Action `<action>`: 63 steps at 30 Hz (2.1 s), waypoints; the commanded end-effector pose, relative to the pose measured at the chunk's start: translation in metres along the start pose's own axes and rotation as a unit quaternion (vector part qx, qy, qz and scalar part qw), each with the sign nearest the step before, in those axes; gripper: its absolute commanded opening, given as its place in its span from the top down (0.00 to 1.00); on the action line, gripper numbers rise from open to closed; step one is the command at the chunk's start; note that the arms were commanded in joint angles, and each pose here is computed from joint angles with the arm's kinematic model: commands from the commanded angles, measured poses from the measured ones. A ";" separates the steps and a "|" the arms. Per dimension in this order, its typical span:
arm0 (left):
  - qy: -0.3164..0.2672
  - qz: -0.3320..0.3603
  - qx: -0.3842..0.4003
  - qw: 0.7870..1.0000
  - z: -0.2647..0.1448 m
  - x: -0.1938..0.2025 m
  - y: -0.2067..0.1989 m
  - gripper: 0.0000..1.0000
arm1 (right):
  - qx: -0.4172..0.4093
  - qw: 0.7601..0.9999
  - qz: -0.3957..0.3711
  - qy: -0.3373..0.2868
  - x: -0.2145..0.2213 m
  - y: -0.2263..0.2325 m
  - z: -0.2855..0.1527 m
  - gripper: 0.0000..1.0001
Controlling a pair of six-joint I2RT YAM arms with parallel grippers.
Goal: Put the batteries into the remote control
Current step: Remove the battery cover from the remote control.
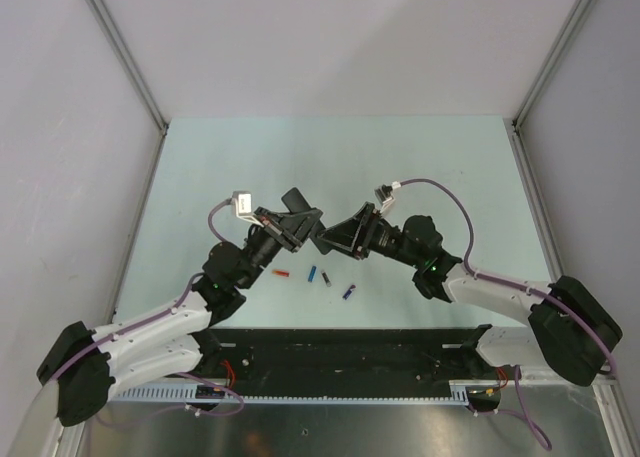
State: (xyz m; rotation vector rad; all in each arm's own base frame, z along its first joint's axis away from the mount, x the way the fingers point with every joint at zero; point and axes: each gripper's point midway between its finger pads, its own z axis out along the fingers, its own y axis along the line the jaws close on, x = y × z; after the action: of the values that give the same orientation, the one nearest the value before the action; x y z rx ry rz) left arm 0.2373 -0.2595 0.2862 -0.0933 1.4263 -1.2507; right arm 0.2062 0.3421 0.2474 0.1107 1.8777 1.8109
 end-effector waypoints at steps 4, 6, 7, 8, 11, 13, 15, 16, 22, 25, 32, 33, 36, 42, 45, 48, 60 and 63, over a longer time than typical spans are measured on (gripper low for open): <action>-0.015 0.009 0.016 1.000 -0.002 -0.007 -0.011 1.00 | -0.035 0.999 0.008 -0.004 -0.002 0.015 0.005 0.36; -0.014 0.010 0.016 1.000 -0.002 -0.006 -0.011 1.00 | -0.033 0.999 0.009 -0.005 -0.003 0.012 0.006 0.37; -0.015 0.010 0.015 1.000 -0.001 -0.006 -0.011 1.00 | -0.034 0.999 0.010 -0.004 -0.002 0.013 0.006 0.38; -0.016 0.009 0.016 1.000 -0.002 -0.007 -0.011 1.00 | -0.032 0.999 0.010 -0.005 -0.002 0.012 0.006 0.39; -0.016 0.010 0.018 1.000 -0.002 -0.008 -0.013 1.00 | -0.024 1.000 0.014 -0.001 -0.001 0.008 0.006 0.43; -0.020 0.011 0.019 1.000 -0.002 -0.010 -0.014 1.00 | -0.020 1.000 0.014 0.000 0.000 0.007 0.006 0.45; -0.024 0.011 0.020 0.999 -0.001 -0.013 -0.016 1.00 | -0.016 1.000 0.013 0.002 0.001 0.005 0.006 0.46; -0.026 0.010 0.022 0.999 -0.002 -0.014 -0.017 1.00 | -0.015 1.000 0.013 0.002 0.002 0.004 0.006 0.46; -0.031 0.011 0.021 0.999 -0.002 -0.017 -0.018 1.00 | -0.012 1.000 0.011 0.005 0.004 0.003 0.006 0.48; -0.036 0.011 0.023 0.999 -0.001 -0.021 -0.020 1.00 | -0.011 1.000 0.010 0.006 0.006 0.003 0.006 0.50; -0.040 0.013 0.027 0.999 -0.001 -0.025 -0.024 1.00 | -0.009 1.000 0.004 0.006 0.007 0.004 0.005 0.54; -0.041 0.012 0.029 0.999 -0.001 -0.025 -0.025 1.00 | -0.009 1.000 0.003 0.006 0.007 0.004 0.005 0.55; -0.040 0.011 0.030 0.999 -0.001 -0.025 -0.025 1.00 | -0.015 1.000 0.000 0.006 0.007 0.007 0.004 0.51; -0.027 0.008 0.029 0.999 -0.002 -0.017 -0.022 1.00 | -0.026 1.000 0.000 -0.004 -0.001 0.015 0.001 0.25; -0.022 -0.001 0.022 1.000 -0.003 -0.012 -0.017 1.00 | -0.025 1.000 -0.008 -0.015 -0.009 0.019 -0.003 0.18; -0.018 -0.014 0.006 1.000 -0.003 -0.007 -0.008 1.00 | -0.020 0.999 -0.029 -0.021 -0.016 0.025 -0.007 0.06; 0.088 -0.125 -0.009 0.988 0.012 0.020 0.021 1.00 | 0.309 0.898 -0.312 0.020 -0.021 0.002 -0.063 0.06; 0.131 -0.142 -0.004 0.981 0.017 0.032 0.025 1.00 | 0.343 0.872 -0.344 0.062 -0.011 -0.006 -0.064 0.09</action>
State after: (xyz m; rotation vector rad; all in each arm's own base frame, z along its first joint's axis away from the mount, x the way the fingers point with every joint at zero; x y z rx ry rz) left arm 0.2632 -0.2586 0.2407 -0.2169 1.6259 -1.3445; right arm 0.1861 0.3144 0.3073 -0.2308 1.9906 1.1228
